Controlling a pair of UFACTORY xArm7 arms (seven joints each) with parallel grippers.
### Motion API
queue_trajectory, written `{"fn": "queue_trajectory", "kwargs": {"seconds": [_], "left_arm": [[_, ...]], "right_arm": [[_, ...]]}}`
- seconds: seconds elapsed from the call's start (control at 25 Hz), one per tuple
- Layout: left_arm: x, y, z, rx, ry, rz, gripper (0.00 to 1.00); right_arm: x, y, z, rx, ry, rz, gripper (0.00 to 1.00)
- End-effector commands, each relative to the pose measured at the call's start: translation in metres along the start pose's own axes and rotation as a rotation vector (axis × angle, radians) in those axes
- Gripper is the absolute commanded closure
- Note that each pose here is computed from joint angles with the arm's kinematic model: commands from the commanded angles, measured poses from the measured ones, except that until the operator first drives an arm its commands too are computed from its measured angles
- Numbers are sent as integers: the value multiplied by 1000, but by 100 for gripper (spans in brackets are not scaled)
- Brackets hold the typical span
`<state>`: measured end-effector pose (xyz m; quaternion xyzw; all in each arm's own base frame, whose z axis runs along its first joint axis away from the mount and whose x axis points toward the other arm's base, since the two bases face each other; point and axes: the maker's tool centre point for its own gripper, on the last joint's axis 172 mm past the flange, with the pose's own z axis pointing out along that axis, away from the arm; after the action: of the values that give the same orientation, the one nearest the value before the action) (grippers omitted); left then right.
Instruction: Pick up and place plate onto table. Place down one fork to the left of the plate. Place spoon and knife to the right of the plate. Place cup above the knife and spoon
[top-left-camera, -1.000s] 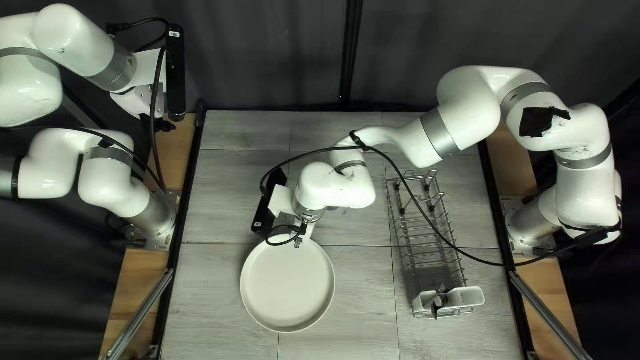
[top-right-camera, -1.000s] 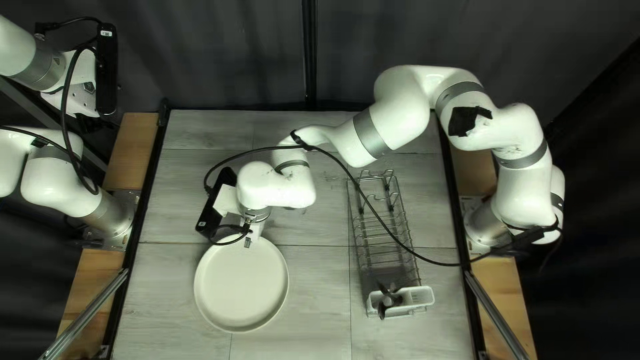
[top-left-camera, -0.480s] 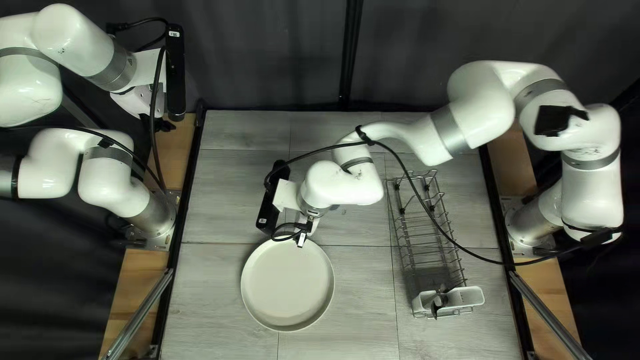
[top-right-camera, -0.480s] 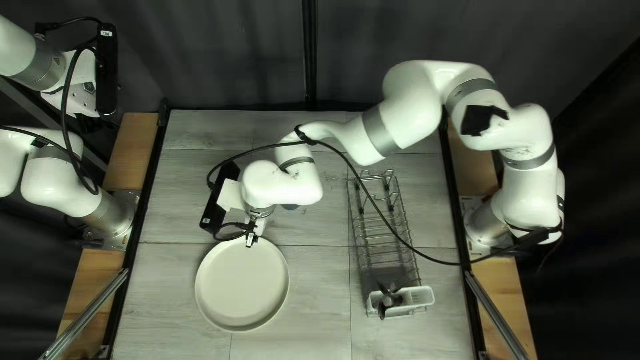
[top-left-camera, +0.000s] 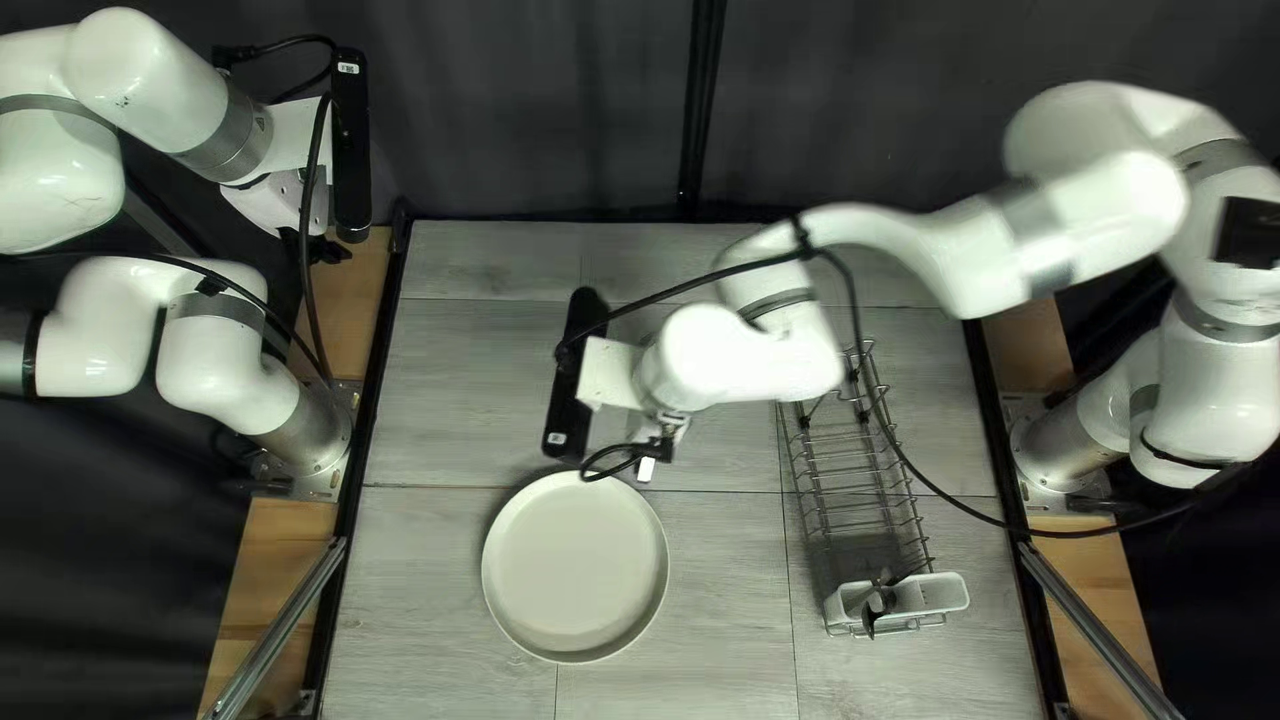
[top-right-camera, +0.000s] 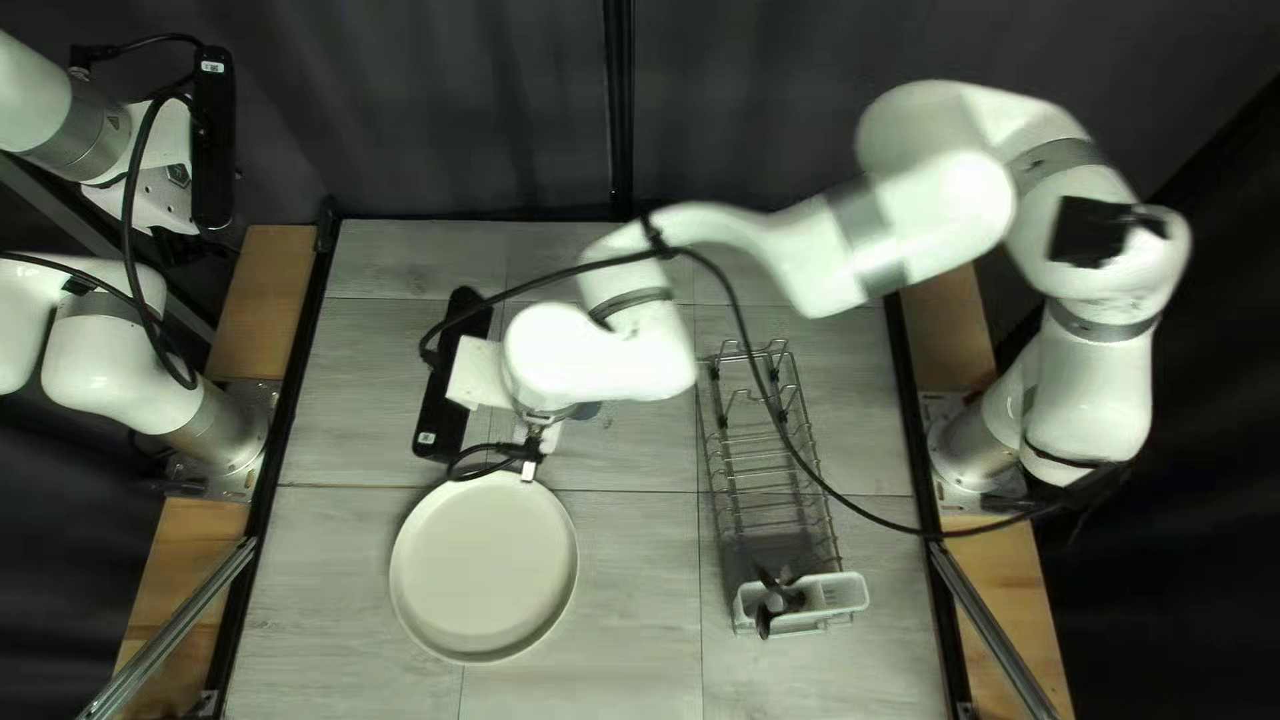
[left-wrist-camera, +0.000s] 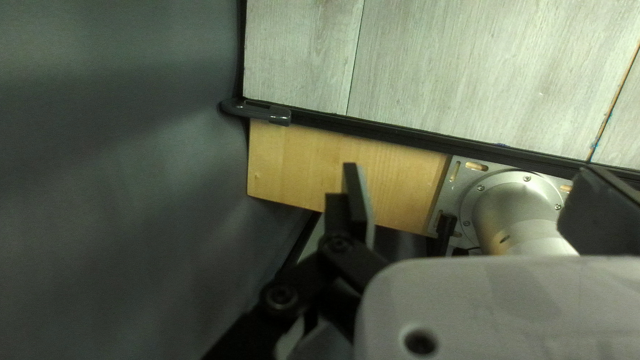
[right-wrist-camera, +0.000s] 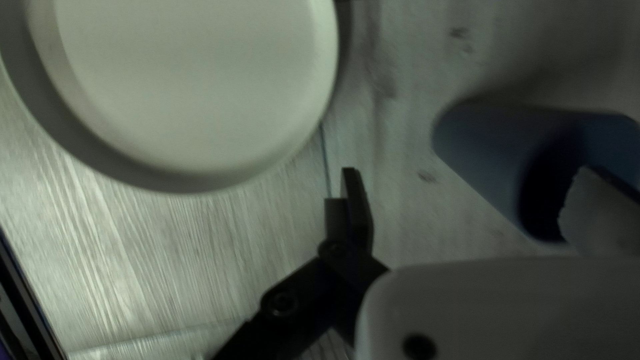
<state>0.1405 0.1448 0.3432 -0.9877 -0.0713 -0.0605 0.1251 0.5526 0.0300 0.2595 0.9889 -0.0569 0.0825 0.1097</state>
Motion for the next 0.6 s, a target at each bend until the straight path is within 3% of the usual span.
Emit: {"fn": "queue_trajectory", "kwargs": {"seconds": [0.04, 0.28, 0.6], "left_arm": [[0, 0, 0, 0, 0, 0, 0], [0, 0, 0, 0, 0, 0, 0], [0, 0, 0, 0, 0, 0, 0]], "right_arm": [[-39, -8, -34, -27, -29, -7, 0], [-100, -51, -66, -35, -88, 47, 0], [-174, -93, -66, -9, -173, -26, 0]]}}
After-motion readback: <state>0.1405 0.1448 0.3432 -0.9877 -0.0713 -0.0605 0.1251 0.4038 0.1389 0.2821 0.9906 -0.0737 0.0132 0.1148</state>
